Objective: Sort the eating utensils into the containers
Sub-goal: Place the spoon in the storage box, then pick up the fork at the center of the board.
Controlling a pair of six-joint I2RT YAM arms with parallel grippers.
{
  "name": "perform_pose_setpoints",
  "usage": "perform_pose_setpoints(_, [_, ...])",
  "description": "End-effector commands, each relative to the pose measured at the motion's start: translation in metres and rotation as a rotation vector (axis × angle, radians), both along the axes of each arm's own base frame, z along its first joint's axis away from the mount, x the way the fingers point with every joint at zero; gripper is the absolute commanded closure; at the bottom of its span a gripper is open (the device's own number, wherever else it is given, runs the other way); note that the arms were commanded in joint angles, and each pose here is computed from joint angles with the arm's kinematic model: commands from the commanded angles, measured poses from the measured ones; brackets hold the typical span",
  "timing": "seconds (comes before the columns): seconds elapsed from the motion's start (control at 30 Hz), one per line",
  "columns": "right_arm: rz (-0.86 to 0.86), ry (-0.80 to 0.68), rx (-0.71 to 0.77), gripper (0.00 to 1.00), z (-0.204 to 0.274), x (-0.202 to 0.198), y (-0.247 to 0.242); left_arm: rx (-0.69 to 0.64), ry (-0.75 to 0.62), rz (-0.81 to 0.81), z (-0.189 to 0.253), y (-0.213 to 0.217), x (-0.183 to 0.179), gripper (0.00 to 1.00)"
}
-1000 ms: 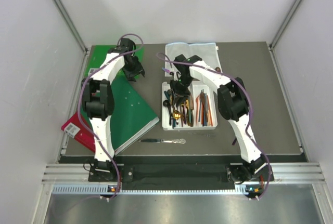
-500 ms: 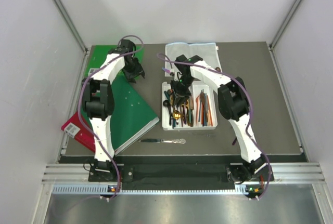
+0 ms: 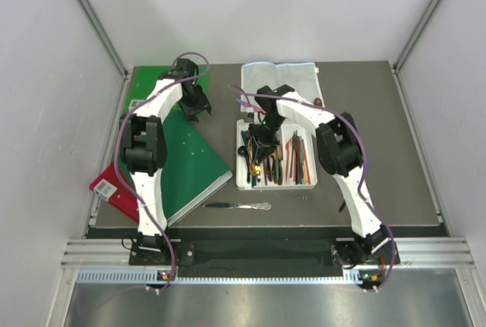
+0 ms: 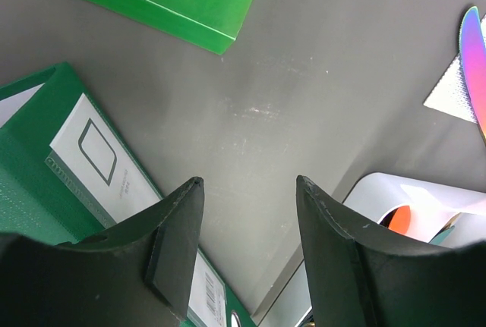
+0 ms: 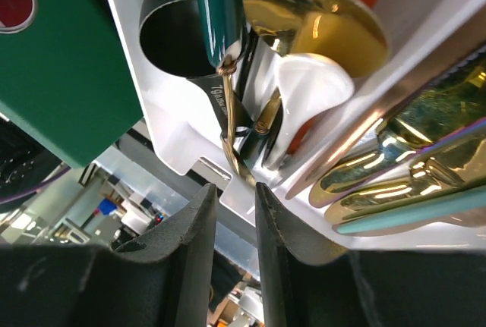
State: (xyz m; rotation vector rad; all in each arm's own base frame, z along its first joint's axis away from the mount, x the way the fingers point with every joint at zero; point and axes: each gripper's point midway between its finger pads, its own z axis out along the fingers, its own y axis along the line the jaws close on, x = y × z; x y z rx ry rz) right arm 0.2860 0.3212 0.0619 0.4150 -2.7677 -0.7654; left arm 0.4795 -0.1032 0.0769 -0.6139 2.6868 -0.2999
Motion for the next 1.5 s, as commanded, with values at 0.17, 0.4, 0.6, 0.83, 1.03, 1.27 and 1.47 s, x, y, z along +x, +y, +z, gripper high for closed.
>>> perform_pose_setpoints(0.17, [0.031,-0.022,0.088,0.72,0.019,0.003,0.015,-0.012,-0.084,-0.002,0.027,-0.002,0.009,0.43])
perform_pose_setpoints(0.4, [-0.265,-0.434,-0.036,0.68,0.079,0.103,-0.053,-0.027,-0.089,-0.002,0.029,-0.005,0.012,0.43])
perform_pose_setpoints(0.6, [-0.538,-0.617,-0.37,0.62,0.07,0.178,-0.194,-0.052,-0.11,-0.003,0.039,-0.011,0.022,0.43])
perform_pose_setpoints(0.83, [-0.616,-0.639,-0.432,0.63,0.047,0.223,-0.256,-0.024,-0.141,0.004,0.051,-0.006,0.038,0.43])
perform_pose_setpoints(1.03, [-0.591,-0.591,-0.458,0.65,0.016,0.232,-0.268,-0.02,-0.161,0.014,0.059,-0.006,0.045,0.42])
perform_pose_setpoints(1.27, [-0.559,-0.534,-0.477,0.66,-0.007,0.221,-0.271,-0.025,-0.155,0.028,0.057,-0.006,0.045,0.42])
perform_pose_setpoints(1.47, [-0.56,-0.553,-0.454,0.66,0.0,0.223,-0.267,-0.043,-0.153,0.035,0.055,-0.009,0.049,0.42])
